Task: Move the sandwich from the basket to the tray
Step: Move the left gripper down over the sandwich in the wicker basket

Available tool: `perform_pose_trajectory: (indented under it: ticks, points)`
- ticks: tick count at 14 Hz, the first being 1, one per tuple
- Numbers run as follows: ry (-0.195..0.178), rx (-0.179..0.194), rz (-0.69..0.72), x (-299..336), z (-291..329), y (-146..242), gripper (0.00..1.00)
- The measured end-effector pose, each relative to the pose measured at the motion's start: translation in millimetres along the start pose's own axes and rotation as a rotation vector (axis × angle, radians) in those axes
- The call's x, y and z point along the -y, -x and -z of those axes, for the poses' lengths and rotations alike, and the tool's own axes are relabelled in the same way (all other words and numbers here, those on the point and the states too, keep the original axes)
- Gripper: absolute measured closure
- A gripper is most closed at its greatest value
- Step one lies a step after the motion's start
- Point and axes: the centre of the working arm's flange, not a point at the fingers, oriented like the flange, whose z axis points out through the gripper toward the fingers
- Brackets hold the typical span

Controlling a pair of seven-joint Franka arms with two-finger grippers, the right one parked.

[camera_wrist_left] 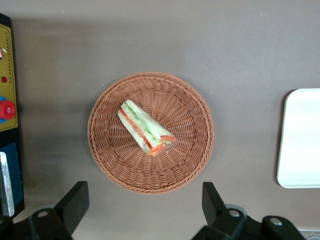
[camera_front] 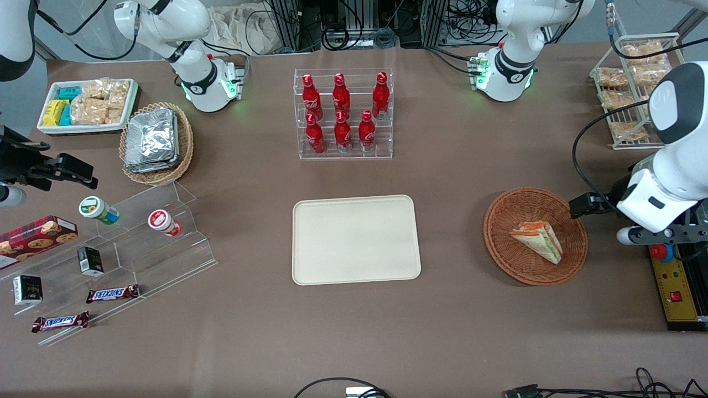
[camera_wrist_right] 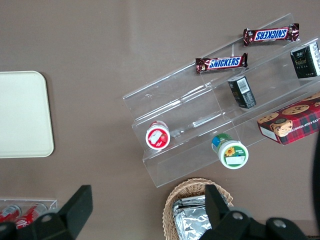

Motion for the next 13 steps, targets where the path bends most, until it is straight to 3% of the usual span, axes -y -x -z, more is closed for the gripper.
perform_pose_trajectory:
  ticks: [5,8,10,13]
  points:
    - [0.004,0.008,-0.005,-3.6,-2.0,-5.3,0.0]
    - [0.0,0.066,0.035,-1.6,-18.5,-7.3,0.0]
    - [-0.004,0.089,0.175,2.0,-35.6,-10.9,0.0]
    - [-0.007,0.068,0.454,0.4,-74.9,-15.6,0.0]
